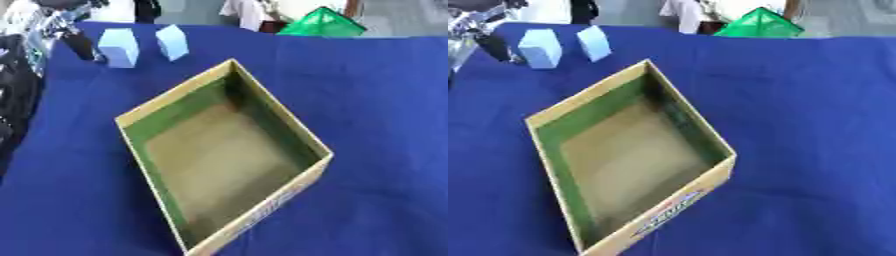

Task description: Pick up objects on the table and place them in the box.

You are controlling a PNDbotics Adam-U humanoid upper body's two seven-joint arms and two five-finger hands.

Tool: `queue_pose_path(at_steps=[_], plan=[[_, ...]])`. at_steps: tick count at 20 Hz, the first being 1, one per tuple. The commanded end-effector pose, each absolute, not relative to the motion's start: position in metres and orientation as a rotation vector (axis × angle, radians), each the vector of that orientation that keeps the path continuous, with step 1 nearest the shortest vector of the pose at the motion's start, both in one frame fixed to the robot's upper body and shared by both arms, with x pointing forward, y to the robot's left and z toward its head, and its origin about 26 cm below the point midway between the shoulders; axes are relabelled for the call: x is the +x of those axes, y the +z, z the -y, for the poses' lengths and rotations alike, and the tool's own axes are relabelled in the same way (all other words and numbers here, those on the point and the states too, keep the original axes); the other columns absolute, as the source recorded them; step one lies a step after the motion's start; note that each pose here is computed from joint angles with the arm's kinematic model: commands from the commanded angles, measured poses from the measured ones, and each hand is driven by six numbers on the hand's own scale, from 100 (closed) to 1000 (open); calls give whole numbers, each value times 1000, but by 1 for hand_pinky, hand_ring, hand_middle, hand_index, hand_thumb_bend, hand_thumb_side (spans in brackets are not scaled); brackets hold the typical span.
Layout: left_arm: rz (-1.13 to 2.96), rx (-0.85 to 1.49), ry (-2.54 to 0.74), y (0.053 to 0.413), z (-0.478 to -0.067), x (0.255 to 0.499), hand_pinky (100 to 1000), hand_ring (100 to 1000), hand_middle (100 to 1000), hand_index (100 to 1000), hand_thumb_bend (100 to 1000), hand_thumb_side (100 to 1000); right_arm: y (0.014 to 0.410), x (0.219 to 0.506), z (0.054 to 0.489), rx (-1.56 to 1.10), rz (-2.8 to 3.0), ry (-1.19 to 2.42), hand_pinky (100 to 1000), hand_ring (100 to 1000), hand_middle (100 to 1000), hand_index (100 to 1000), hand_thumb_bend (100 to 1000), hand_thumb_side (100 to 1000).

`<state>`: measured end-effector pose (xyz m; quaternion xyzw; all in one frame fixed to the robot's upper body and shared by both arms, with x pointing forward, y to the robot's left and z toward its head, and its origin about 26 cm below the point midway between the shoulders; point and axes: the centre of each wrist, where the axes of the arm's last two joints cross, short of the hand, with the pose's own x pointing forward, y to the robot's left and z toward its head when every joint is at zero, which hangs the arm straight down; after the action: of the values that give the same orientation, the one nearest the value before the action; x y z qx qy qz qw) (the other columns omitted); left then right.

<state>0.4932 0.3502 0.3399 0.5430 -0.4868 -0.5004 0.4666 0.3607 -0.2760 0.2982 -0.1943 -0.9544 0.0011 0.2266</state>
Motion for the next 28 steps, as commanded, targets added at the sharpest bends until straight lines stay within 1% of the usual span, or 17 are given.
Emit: queue_pose_path(at_steps=[1,10,16,21,24,28], plan=[[1238,1371,-1173,362,-355,487,869,958,899,991,590,100,311,358,281,-553,2661,24,794,835,587,827,339,1000],[1244,1398,-1127,368,-358,485,864,952,895,985,584,100,317,362,280,-539,2677,40,795,835,585,827,335,1000],[1246,1362,-1099,371,-362,484,840,915,880,969,534,100,318,363,283,-543,2675,41,796,836,583,827,332,1000],[1248,1332,-1075,375,-365,482,833,906,876,962,496,100,321,364,282,-538,2681,48,796,837,583,827,331,1000],[1241,1325,-1073,377,-365,482,833,906,876,958,492,100,321,365,282,-538,2684,50,796,837,582,827,330,1000],[1210,1299,-1083,378,-365,482,834,906,882,961,517,100,322,365,283,-538,2685,52,797,837,581,827,330,1000]])
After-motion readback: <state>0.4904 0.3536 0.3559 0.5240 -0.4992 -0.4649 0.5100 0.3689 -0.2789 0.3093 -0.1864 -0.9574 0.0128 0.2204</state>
